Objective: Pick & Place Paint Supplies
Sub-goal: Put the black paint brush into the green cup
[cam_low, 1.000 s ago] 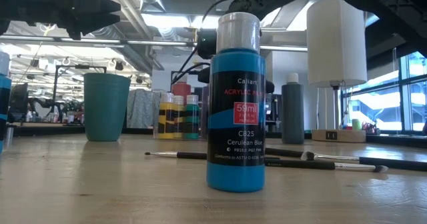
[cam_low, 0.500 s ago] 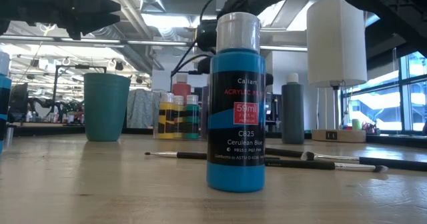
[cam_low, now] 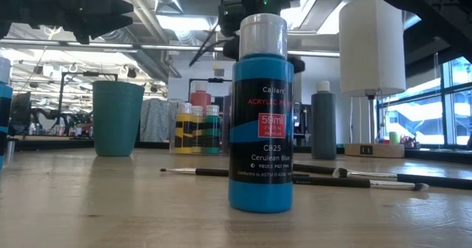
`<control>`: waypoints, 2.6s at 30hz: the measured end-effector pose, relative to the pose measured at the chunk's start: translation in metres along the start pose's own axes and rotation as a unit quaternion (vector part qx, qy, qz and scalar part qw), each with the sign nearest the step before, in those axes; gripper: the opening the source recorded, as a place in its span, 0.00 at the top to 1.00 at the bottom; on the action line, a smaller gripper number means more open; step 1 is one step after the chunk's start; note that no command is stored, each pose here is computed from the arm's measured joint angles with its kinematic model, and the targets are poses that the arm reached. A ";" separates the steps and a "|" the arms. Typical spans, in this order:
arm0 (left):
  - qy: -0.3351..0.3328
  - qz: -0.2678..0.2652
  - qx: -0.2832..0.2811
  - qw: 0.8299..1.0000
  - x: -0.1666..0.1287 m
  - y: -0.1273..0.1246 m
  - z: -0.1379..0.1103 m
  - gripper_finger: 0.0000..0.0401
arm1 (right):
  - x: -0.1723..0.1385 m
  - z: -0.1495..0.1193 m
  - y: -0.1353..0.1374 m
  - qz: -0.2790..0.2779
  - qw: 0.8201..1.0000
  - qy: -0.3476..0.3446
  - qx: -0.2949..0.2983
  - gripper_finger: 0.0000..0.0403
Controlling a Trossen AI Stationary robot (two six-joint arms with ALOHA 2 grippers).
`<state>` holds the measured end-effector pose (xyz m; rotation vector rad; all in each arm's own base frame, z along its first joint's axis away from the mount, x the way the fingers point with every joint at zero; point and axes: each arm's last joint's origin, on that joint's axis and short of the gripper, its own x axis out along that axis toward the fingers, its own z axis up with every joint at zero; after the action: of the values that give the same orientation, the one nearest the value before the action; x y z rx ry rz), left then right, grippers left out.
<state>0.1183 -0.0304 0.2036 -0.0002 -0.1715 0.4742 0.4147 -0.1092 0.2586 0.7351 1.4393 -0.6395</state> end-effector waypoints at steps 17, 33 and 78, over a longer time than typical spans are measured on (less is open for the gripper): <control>0.000 0.000 0.000 1.000 0.000 0.000 0.000 0.44 | -0.074 -0.053 0.035 0.006 0.976 -0.082 -0.203 0.40; 0.000 0.000 0.000 1.000 0.000 0.000 0.000 0.44 | -0.176 -0.228 -0.001 -0.078 0.904 -0.350 -0.231 0.40; 0.000 -0.002 -0.024 1.000 0.000 0.000 0.000 0.44 | -0.054 -0.294 -0.112 -0.084 0.791 -0.570 -0.208 0.40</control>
<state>0.1183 -0.0304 0.2036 -0.0458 -0.1834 0.4667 0.1391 0.0440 0.3081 -0.1891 0.4484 -0.6779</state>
